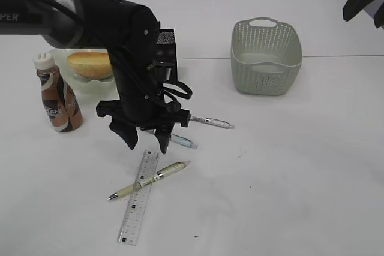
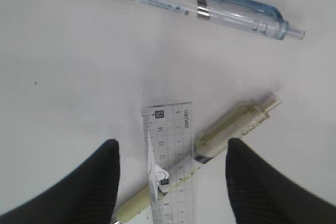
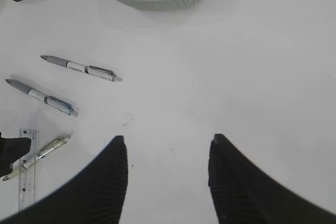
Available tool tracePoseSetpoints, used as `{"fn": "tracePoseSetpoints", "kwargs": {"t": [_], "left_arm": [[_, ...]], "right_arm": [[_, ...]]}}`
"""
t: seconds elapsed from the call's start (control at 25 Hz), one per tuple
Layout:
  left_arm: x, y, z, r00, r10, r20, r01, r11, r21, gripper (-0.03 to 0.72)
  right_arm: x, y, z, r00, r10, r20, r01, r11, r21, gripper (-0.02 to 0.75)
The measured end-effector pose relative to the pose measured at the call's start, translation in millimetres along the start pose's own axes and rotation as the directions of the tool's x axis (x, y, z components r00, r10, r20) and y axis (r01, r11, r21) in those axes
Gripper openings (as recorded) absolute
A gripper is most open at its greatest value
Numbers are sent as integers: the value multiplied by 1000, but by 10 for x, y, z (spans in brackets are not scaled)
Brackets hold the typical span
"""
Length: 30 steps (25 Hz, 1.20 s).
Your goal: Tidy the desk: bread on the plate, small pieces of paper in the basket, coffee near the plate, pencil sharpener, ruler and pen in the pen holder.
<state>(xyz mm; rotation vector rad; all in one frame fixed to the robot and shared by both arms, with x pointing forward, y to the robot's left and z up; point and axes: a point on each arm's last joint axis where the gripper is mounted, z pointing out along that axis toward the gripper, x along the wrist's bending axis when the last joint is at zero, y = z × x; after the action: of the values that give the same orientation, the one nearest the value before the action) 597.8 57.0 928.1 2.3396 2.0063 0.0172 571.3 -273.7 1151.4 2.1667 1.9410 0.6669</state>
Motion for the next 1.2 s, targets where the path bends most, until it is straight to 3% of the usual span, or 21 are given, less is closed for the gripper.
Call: {"fn": "tracePoseSetpoints", "kwargs": {"t": [1.2], "left_arm": [[-10, 25, 320, 1000, 0, -15, 1, 1000, 30, 469]], "right_arm": [[1, 1, 0, 1000, 0, -2, 0, 1000, -1, 372]]}}
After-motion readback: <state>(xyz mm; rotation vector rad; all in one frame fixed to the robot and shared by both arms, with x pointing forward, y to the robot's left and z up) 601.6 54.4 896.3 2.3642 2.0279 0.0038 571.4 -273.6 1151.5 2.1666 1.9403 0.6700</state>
